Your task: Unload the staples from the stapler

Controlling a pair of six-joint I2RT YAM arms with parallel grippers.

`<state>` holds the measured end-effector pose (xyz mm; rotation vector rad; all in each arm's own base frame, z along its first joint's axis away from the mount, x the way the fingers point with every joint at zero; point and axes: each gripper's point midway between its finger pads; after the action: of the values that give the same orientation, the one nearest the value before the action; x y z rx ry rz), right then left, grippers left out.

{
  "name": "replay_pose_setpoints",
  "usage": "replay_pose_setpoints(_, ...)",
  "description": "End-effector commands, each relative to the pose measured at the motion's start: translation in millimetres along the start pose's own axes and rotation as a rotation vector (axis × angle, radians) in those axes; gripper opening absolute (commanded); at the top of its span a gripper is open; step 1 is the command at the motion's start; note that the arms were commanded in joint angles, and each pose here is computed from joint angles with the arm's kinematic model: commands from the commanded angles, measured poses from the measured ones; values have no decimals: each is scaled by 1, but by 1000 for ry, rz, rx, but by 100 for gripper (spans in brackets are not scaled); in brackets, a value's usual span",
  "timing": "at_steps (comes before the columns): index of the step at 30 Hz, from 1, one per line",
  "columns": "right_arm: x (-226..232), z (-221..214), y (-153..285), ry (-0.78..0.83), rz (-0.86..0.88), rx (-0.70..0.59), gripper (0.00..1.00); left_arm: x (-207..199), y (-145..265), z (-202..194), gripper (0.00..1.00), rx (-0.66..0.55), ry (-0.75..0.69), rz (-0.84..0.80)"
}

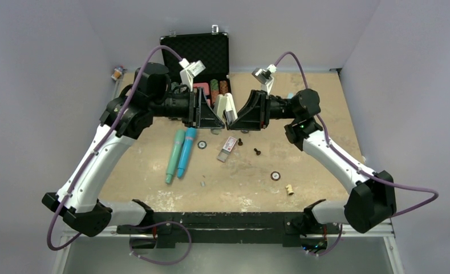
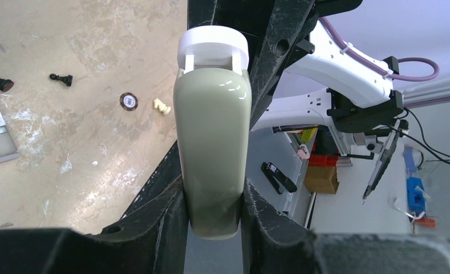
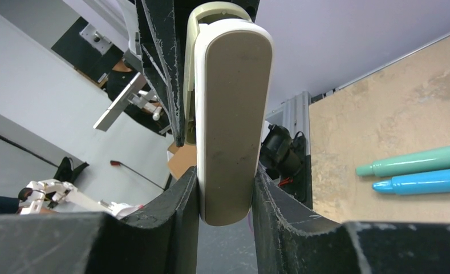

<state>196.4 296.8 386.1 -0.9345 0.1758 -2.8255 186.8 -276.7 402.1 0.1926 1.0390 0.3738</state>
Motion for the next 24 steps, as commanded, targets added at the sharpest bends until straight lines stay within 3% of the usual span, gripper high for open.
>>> replay_pose_setpoints(1,12,10,-3,92,21,-2,0,-15,9,5,0,-37,-63,-49)
replay_pose_setpoints(5,5,8,-3,101,-7,19,0,-9,13,-2,0,-18,-85,-10)
replay_pose_setpoints(13,-52,-12,8,129,-244,166,0,32,21,-35,0,86,-138,122)
replay_pose_setpoints(24,-109,-50,35,141,-486,264,0,87,13,-81,0,180,-140,185)
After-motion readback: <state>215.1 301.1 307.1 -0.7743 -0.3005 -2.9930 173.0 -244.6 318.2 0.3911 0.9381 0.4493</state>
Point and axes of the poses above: each gripper's point midway between its finger pads, its own y axis back along the fingers, its own x axis along the line the jaws close on, z = x × y, and after that the axes turned 6 degrees about y, right-handed
